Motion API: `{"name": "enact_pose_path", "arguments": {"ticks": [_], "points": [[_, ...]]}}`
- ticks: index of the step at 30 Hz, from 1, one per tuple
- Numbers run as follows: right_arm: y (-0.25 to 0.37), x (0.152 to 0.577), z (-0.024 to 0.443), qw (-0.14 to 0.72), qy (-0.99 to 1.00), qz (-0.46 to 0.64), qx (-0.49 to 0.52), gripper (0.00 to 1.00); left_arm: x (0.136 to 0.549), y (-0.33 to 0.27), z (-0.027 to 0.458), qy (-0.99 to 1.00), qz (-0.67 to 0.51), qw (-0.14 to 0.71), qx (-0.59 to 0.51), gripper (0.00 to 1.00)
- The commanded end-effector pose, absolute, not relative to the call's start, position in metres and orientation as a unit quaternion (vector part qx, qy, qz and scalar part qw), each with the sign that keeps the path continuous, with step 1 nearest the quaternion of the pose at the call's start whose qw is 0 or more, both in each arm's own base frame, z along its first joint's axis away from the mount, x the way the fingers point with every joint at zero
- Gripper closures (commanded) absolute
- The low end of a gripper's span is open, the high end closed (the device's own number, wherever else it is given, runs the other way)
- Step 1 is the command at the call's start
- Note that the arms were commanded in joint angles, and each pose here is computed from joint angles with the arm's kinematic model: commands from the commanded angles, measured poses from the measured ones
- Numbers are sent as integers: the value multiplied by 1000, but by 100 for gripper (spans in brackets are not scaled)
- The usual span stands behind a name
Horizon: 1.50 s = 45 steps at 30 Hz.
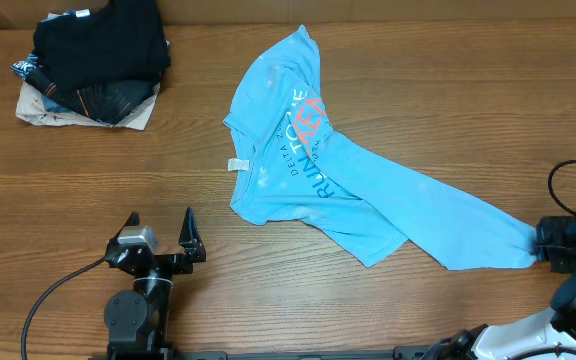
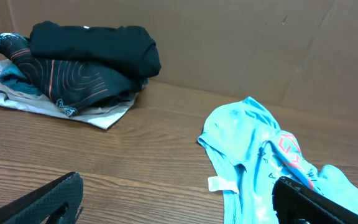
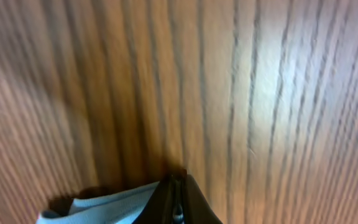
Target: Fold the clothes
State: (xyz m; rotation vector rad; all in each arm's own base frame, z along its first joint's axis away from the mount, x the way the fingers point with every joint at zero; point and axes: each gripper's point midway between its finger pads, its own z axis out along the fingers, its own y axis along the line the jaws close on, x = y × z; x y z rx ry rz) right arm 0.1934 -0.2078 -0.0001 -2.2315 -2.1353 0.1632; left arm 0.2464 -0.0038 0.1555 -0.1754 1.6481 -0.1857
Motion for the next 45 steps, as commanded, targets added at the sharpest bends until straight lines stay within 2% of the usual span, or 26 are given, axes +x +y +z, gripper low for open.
{"name": "enact_pose_path", "arguments": {"ticks": [1,10,16,24,33,38,41,45], "points": [[-207,207,13,24,-689,20,-724,96,246,-1,156,730,-69,676,-72,0],[-221,279,114,-98,-744,-90,-655,96,246,-1,156,730,-69,676,-73,0],[-250,307,164,-185,-745,-80,-636,96,246,-1,156,730,-69,676,-72,0],[-272,325,178,-246,-735,-77,-627,96,246,-1,156,730,-69,676,-72,0],[-279,332,181,-266,-732,-74,-623,96,246,-1,156,730,-69,676,-72,0],[-300,316,180,-268,-720,0,-640,96,246,0,156,729,-67,677,-74,0],[-316,291,178,-253,-688,70,-676,96,246,-1,156,729,-67,677,-74,0],[-318,277,174,-236,-663,78,-706,96,246,-1,156,729,-68,677,-74,0]]}}
